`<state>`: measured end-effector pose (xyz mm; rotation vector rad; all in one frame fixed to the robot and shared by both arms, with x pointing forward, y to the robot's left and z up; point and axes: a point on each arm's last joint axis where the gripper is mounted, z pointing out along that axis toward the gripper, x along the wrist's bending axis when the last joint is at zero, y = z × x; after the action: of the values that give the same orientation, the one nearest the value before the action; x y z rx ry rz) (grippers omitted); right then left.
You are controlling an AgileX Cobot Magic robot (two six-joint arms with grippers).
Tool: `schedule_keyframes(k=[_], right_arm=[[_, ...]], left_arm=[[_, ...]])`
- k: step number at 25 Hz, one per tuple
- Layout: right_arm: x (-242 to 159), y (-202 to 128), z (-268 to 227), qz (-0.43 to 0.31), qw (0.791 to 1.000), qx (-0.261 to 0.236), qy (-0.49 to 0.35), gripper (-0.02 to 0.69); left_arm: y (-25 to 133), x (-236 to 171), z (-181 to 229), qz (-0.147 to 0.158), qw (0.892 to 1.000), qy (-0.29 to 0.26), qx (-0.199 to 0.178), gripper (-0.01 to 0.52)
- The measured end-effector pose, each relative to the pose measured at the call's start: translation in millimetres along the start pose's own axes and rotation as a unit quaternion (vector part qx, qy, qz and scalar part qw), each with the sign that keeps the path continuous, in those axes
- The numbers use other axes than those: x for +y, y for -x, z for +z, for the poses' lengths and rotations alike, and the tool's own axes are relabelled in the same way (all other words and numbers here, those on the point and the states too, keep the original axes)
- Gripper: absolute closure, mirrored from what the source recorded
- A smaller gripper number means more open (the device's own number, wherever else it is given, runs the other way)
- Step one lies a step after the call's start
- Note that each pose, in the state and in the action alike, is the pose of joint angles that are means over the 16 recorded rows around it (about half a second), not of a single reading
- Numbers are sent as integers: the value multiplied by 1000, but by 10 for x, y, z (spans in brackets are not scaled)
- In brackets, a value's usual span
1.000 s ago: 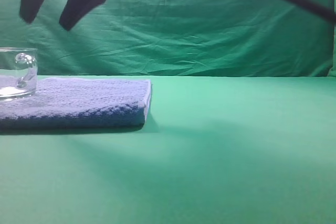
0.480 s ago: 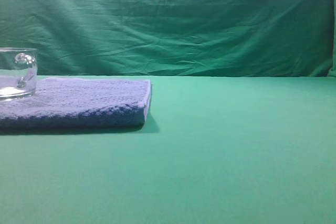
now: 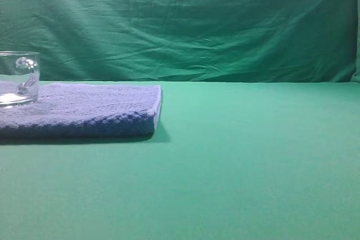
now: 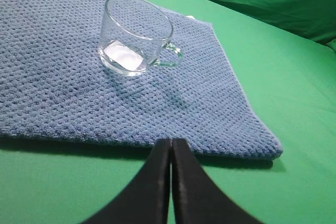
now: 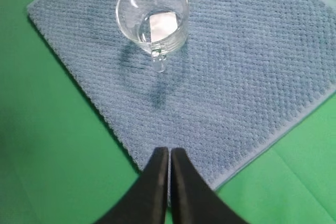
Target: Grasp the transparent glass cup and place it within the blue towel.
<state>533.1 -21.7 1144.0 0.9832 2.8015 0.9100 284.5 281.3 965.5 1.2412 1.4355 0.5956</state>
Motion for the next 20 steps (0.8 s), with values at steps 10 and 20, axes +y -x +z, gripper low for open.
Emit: schedule_keyframes(k=[10, 20], right_arm=[[-531, -60, -291, 20, 998, -31, 52, 665], [-1272, 33, -691, 63, 986, -84, 132, 647]], left_arm=[[0, 0, 0, 0, 1000, 0, 0, 514], [0, 0, 0, 0, 1000, 0, 0, 514]])
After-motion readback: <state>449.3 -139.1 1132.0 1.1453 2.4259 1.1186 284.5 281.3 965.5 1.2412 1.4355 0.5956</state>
